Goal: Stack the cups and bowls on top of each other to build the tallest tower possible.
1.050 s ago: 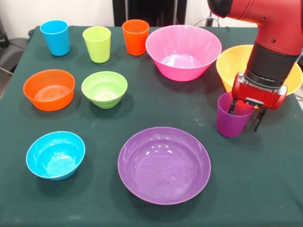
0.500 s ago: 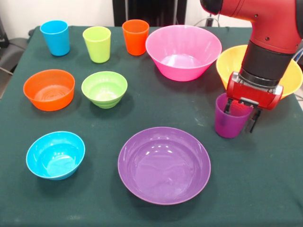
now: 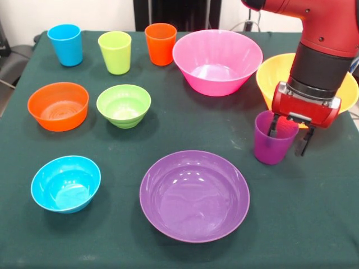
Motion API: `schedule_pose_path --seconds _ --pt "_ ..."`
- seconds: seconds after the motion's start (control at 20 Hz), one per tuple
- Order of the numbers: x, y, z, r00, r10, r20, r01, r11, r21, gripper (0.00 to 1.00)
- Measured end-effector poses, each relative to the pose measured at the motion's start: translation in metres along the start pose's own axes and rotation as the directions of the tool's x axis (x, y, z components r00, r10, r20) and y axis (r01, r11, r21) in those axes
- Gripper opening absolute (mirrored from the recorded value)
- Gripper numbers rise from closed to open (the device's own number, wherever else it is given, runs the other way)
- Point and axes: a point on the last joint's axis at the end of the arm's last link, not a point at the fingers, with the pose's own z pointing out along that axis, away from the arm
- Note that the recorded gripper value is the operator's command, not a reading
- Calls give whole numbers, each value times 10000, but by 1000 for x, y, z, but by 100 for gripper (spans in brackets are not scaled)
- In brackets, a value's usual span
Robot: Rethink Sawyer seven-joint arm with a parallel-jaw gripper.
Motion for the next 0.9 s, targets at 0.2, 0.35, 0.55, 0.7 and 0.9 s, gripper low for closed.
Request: schedule_pose_path --seconds 0.2,0.35,0.55,0.7,0.9 --pt "-4 2 -5 10000 19 65 -19 10000 -51 100" --pt "-4 2 -5 10000 22 75 -22 10000 -59 100" --pt "-4 2 -5 10000 22 73 -21 10000 -58 0" --pt "-4 2 -6 10000 21 76 -20 10000 -61 0" --pt "-5 2 -7 9999 26 97 -25 10000 -74 0"
